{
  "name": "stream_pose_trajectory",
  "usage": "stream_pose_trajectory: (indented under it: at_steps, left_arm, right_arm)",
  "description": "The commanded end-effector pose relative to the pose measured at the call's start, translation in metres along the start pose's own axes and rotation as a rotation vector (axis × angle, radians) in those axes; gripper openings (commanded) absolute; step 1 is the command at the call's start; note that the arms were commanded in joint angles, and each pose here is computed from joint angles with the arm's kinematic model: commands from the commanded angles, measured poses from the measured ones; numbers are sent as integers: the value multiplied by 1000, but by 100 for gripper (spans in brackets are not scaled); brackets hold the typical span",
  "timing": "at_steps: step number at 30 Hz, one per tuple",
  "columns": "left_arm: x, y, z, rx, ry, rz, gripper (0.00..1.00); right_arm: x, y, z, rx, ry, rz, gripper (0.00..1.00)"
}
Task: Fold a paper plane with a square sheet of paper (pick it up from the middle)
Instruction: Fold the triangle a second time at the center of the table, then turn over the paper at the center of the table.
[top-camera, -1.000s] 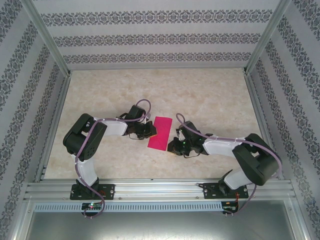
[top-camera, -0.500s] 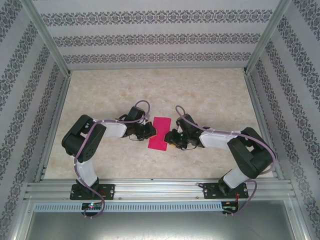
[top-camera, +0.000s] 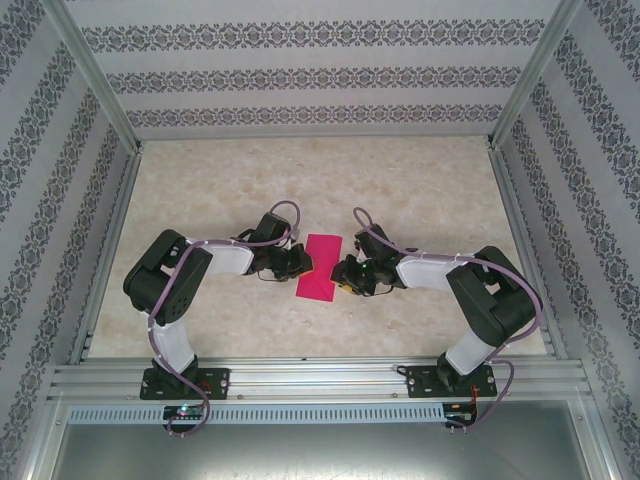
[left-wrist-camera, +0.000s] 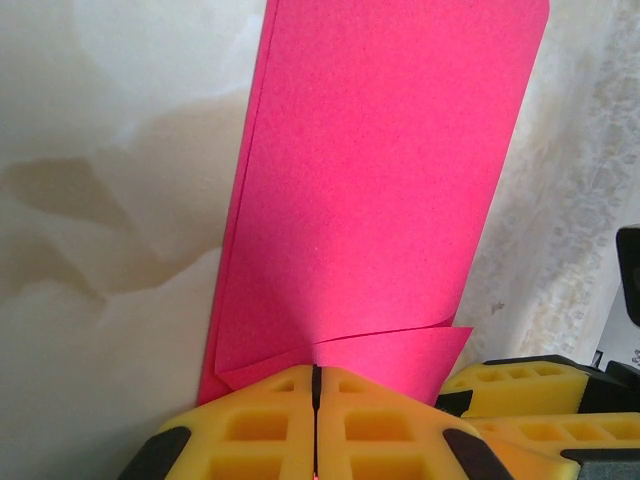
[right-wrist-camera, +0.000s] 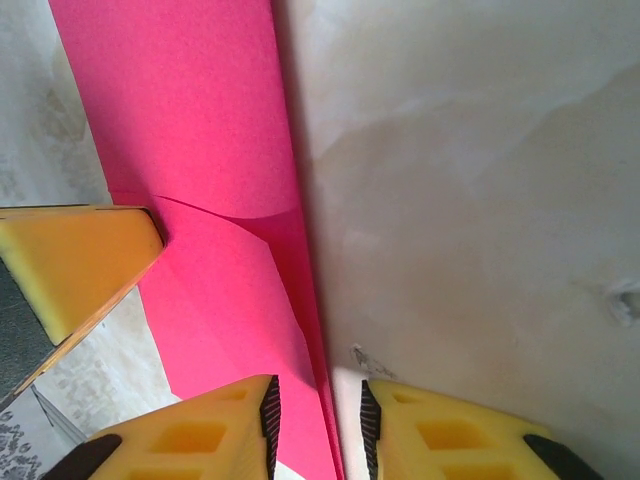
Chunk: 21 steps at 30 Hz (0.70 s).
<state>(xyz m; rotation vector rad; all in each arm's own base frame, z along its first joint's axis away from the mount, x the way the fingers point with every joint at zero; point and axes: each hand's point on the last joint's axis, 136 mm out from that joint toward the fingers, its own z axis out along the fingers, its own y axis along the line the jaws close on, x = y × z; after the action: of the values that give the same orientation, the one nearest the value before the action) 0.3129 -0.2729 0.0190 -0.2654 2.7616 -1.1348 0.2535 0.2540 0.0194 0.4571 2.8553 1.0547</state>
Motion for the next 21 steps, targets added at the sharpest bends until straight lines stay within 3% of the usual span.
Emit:
stream_pose_trajectory:
  at_steps: [1,21]
  left_arm:
    - [18,27,2,-100,37,-49,8]
    - [17,17,-9,-87,19,-41,8]
  right_arm:
    - [-17,22,8,-69,-65,-49,29]
    - [-25,25,-9,-52,-131,-68,32]
